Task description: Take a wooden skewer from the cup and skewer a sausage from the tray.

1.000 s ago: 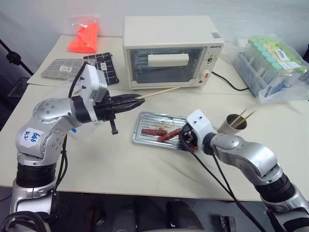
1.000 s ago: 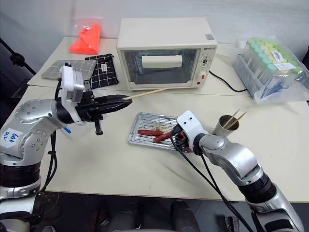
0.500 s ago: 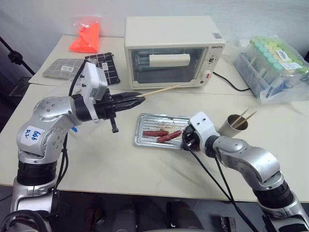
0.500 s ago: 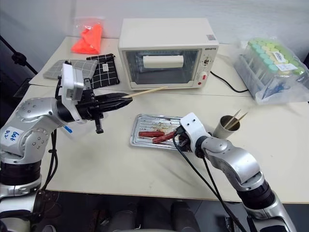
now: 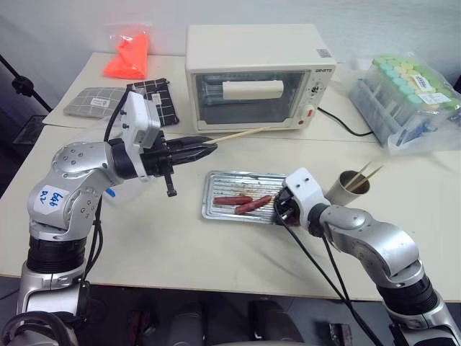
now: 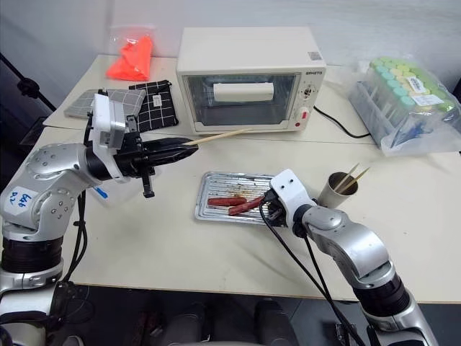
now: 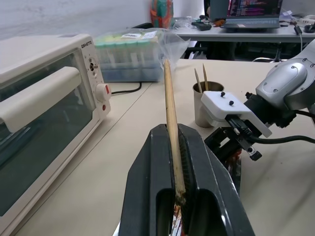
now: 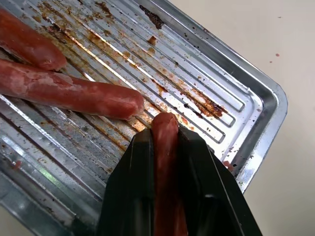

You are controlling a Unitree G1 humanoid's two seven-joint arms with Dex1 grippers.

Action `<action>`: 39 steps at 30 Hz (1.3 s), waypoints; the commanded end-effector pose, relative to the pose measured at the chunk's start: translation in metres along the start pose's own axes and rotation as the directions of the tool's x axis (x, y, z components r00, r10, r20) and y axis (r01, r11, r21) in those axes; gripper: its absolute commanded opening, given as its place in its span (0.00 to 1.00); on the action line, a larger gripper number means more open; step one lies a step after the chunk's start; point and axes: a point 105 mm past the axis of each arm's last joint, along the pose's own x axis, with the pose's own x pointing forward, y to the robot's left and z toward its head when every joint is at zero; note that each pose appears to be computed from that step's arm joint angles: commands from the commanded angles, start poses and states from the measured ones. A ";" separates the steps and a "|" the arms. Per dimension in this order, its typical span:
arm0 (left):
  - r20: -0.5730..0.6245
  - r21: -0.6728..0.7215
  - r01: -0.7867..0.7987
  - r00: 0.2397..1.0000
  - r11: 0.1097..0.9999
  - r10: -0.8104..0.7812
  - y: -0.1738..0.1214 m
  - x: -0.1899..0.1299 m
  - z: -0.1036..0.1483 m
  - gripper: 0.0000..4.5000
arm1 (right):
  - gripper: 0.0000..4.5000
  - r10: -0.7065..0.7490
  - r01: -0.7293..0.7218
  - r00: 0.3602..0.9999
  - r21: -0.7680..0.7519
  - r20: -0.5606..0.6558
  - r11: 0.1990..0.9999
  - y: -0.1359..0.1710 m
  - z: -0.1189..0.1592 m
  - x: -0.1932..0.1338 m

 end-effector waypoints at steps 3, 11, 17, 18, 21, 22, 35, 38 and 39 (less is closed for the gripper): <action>0.021 0.048 0.002 1.000 0.999 -0.003 -0.001 0.001 0.008 0.00 | 0.39 -0.014 0.014 1.000 0.000 -0.014 1.000 -0.002 -0.003 -0.006; 0.023 0.054 -0.003 1.000 0.999 0.001 0.001 0.001 0.009 0.00 | 0.39 -0.024 0.025 0.999 0.022 -0.039 0.999 -0.003 -0.013 -0.013; 0.026 0.056 0.001 1.000 0.998 -0.002 0.002 0.003 0.009 0.00 | 0.27 -0.016 0.017 0.999 0.038 -0.029 0.999 0.000 -0.013 -0.010; 0.027 0.056 0.001 1.000 0.998 -0.003 0.002 0.003 0.010 0.00 | 0.22 -0.013 0.014 1.000 0.039 -0.027 0.999 0.001 -0.012 -0.010; 0.028 0.058 0.003 1.000 0.998 -0.005 0.003 0.004 0.010 0.00 | 0.06 -0.009 0.010 1.000 0.040 -0.022 0.999 0.002 -0.010 -0.009; 0.027 0.058 0.003 1.000 0.998 -0.005 0.003 0.004 0.010 0.00 | 0.06 -0.008 0.009 1.000 0.040 -0.020 0.999 0.002 -0.010 -0.009; -0.076 0.007 0.147 0.986 0.989 -0.146 0.001 -0.011 -0.001 0.00 | 0.06 0.334 -0.321 0.939 -0.138 0.079 0.937 -0.010 0.068 -0.067; -0.126 -0.014 0.224 0.966 0.974 -0.224 -0.002 -0.018 -0.002 0.00 | 0.06 0.417 -0.402 0.907 -0.186 0.052 0.897 -0.017 0.079 -0.085; -0.149 -0.020 0.248 0.957 0.969 -0.248 -0.002 -0.020 -0.003 0.00 | 0.06 0.442 -0.425 0.897 -0.216 0.034 0.879 -0.021 0.082 -0.093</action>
